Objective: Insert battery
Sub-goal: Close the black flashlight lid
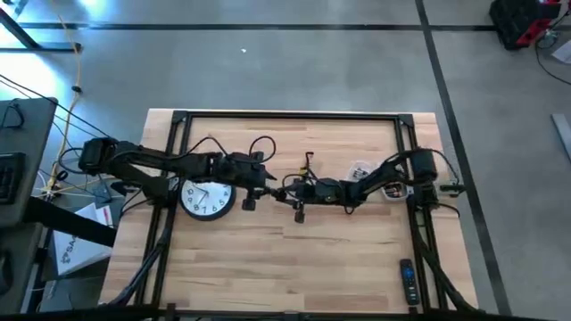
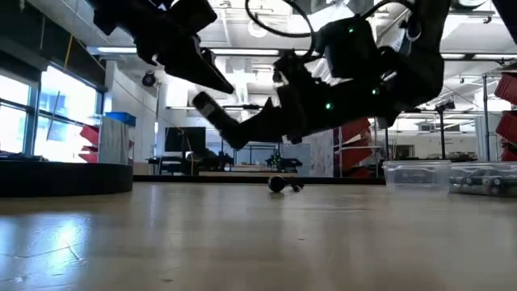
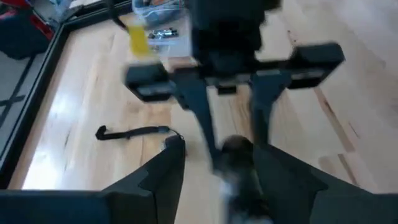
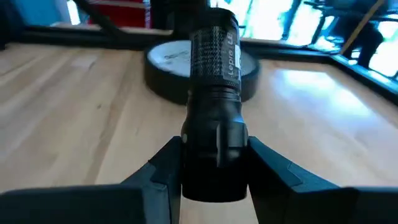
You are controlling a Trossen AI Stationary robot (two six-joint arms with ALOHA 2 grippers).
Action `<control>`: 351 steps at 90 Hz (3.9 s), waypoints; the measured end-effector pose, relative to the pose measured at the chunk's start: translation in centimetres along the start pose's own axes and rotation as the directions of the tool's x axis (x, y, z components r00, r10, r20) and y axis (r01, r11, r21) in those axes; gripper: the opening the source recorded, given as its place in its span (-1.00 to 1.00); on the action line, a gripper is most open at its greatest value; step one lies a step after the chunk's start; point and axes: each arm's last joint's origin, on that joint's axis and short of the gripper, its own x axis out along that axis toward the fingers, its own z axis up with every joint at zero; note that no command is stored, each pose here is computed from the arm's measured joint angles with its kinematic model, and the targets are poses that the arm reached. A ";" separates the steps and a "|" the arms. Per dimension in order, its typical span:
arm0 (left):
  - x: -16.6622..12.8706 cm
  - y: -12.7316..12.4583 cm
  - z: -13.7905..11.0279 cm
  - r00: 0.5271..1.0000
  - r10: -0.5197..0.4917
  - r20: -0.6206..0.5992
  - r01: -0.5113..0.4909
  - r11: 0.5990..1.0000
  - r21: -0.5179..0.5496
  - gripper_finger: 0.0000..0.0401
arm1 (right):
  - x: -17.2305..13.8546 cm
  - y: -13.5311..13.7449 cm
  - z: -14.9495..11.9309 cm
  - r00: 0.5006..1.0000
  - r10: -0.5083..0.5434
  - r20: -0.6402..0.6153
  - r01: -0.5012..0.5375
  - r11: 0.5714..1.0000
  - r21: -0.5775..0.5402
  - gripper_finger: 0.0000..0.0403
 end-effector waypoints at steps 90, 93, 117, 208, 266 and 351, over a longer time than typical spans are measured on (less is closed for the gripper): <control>-6.3 -3.4 -7.6 0.803 0.112 0.586 -0.061 0.993 -0.105 -0.15 | 0.2 0.2 2.4 0.968 -0.043 0.246 0.060 0.996 -0.064 -0.47; -6.3 -3.5 -8.1 0.778 0.124 0.616 -0.068 0.991 -0.113 -0.15 | 0.2 0.1 2.9 0.965 -0.042 0.258 0.062 0.996 -0.070 -0.47; -5.4 -3.4 -9.0 0.717 0.142 0.682 -0.057 0.988 -0.146 -0.15 | 1.1 0.0 5.1 0.960 -0.025 0.279 0.064 0.990 -0.129 -0.47; -0.3 -3.0 -7.2 0.647 0.079 0.759 -0.102 0.995 -0.016 -0.04 | 1.7 -0.7 6.6 0.939 -0.048 0.341 0.080 0.994 -0.080 -0.47; -1.1 -2.8 -7.2 0.612 0.136 0.779 -0.089 0.991 -0.103 -0.28 | 1.7 -0.7 6.5 0.943 -0.065 0.327 0.100 0.991 -0.093 -0.47; -2.2 -3.0 -7.9 0.607 0.109 0.788 -0.085 0.994 -0.072 -0.38 | 1.5 0.0 6.9 0.928 -0.081 0.364 0.135 0.983 -0.127 -0.47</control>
